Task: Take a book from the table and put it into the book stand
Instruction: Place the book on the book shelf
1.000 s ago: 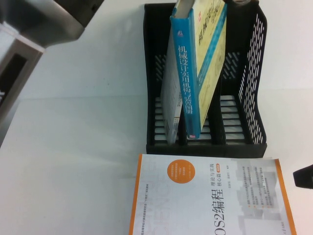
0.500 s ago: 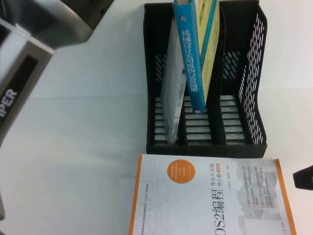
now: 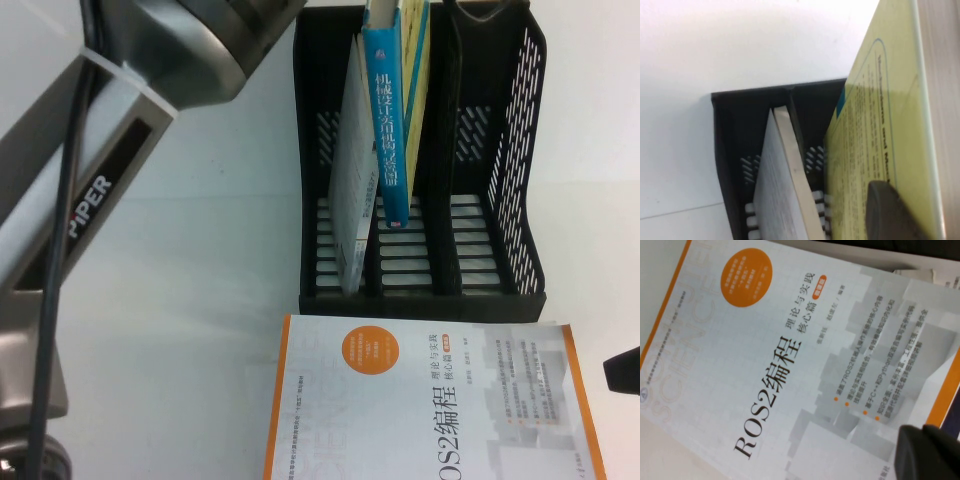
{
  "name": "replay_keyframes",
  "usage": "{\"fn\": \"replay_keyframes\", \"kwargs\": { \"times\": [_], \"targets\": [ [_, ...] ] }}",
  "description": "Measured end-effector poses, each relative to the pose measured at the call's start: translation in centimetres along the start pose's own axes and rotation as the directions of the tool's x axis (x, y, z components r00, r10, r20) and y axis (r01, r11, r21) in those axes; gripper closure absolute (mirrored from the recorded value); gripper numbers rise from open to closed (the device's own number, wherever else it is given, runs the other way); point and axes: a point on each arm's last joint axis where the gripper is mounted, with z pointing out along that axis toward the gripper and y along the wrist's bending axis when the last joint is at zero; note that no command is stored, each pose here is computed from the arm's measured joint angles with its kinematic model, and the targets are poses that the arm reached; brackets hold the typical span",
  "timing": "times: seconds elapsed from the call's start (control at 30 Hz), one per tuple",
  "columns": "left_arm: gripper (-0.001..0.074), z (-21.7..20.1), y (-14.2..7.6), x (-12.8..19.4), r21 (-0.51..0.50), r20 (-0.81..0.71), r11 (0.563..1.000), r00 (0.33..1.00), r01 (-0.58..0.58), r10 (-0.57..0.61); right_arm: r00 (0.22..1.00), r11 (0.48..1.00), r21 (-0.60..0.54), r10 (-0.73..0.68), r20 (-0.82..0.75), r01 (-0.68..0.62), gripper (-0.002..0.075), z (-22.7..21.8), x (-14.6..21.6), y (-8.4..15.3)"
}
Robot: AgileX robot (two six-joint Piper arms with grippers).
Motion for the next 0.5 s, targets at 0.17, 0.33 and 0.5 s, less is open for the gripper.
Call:
{"fn": "replay_keyframes", "kwargs": {
  "times": [0.17, 0.33, 0.5],
  "targets": [
    [0.0543, 0.8, 1.1, -0.7, 0.004, 0.021, 1.000, 0.999, 0.030, -0.030, 1.000, 1.000, 0.000, 0.000, 0.000, 0.000, 0.0729, 0.0, 0.0, 0.0],
    [0.0543, 3.1, 2.8, -1.0, 0.032, -0.001, 0.994, 0.995, 0.103, -0.103, 1.000, 1.000, 0.001, -0.001, 0.000, 0.001, 0.0729, 0.0, 0.0, 0.0],
    [0.0543, 6.1, 3.5, 0.3, 0.018, -0.067, 0.994, 0.992, 0.109, -0.108, 1.000, 1.000, 0.007, -0.004, 0.006, 0.003, 0.0729, 0.0, -0.1, -0.1]
  ]
}}
